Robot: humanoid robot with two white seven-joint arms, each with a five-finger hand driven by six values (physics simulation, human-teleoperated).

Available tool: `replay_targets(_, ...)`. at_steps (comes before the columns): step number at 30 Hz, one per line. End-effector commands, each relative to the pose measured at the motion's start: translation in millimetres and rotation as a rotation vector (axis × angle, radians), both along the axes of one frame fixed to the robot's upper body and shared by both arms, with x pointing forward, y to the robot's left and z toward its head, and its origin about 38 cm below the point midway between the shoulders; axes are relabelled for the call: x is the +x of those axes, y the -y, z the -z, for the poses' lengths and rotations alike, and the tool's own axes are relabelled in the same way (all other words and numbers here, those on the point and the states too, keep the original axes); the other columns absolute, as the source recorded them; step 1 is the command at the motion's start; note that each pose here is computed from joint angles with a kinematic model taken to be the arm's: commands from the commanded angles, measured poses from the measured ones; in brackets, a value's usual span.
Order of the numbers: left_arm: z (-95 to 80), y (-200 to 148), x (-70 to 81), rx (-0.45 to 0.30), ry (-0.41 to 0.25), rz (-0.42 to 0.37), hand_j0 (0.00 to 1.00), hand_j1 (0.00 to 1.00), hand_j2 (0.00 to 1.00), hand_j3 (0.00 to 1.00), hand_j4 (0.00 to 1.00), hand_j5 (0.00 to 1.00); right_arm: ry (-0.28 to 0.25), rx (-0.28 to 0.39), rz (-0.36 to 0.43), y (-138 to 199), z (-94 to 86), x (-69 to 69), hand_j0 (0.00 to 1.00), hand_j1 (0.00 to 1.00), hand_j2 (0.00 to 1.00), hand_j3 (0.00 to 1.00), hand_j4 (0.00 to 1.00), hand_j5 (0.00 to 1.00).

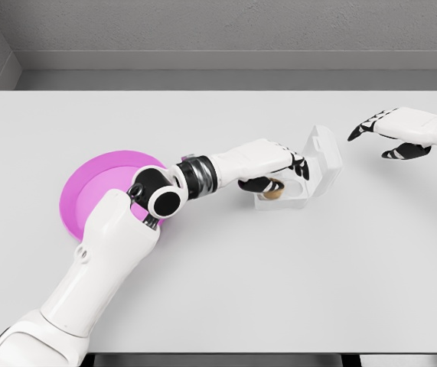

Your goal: Pack egg into the box and close the box lid

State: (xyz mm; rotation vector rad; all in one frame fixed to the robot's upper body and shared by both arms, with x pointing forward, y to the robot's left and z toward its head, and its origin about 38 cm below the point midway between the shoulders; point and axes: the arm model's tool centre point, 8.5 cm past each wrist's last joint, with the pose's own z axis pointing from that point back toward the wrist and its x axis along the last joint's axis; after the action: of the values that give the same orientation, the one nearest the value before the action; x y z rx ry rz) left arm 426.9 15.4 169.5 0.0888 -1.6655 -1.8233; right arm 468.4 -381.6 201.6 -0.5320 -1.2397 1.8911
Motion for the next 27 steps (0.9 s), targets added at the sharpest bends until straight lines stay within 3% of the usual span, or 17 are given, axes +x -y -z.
replay_targets(1, -0.6, 0, 0.1, -0.005, -0.002, -0.001, 0.63, 0.63, 0.63, 0.63, 0.63, 0.63, 0.000, 0.005, 0.003, 1, -0.7, 0.0, 0.74, 0.74, 0.74, 0.74, 0.74, 0.74)
replay_targets(8, -3.0, -2, 0.4, -0.014, 0.002, -0.006, 0.69, 0.69, 0.69, 0.69, 0.69, 0.69, 0.000, 0.005, 0.003, 1, -0.7, 0.0, 0.74, 0.74, 0.74, 0.74, 0.74, 0.74)
replay_targets(10, -3.5, -3, 0.0, -0.019, 0.000, -0.009, 0.76, 0.76, 0.76, 0.76, 0.76, 0.76, 0.001, 0.006, 0.003, 1, -0.8, 0.1, 0.74, 0.74, 0.74, 0.74, 0.74, 0.74)
replay_targets(13, -7.3, -6, 2.3, -0.030, 0.005, -0.021, 0.96, 0.96, 0.96, 0.96, 0.96, 0.96, 0.000, 0.005, 0.003, 1, -0.7, 0.0, 0.74, 0.74, 0.74, 0.74, 0.74, 0.74)
replay_targets(14, -14.6, -12, 5.7, -0.051, 0.015, -0.037, 1.00, 1.00, 1.00, 1.00, 1.00, 1.00, 0.001, 0.006, 0.003, 1, -0.8, 0.1, 0.74, 0.74, 0.74, 0.74, 0.74, 0.74)
replay_targets(16, -56.4, -27, -5.6, -0.153, 0.118, -0.058, 1.00, 1.00, 1.00, 1.00, 1.00, 1.00, 0.001, 0.006, 0.003, 1, -0.8, 0.1, 0.74, 0.74, 0.74, 0.74, 0.74, 0.74)
replay_targets(19, -79.4, -89, -9.1, -0.202, 0.201, -0.166, 1.00, 1.00, 1.00, 1.00, 1.00, 1.00, 0.000, 0.007, 0.003, -1, -0.1, 0.8, 0.74, 0.74, 0.74, 0.74, 0.74, 0.74)
replay_targets(23, -94.6, -153, -10.0, -0.263, 0.178, -0.179, 1.00, 1.00, 1.00, 1.00, 1.00, 1.00, -0.017, -0.014, -0.007, -4, 7.0, -0.1, 0.70, 0.70, 0.70, 0.70, 0.70, 0.70)
replay_targets(27, -103.9, -237, -40.6, -0.361, 0.230, -0.131, 1.00, 1.00, 1.00, 1.00, 1.00, 1.00, -0.025, -0.016, -0.021, -9, 11.3, -0.4, 0.68, 0.68, 0.68, 0.68, 0.68, 0.68)
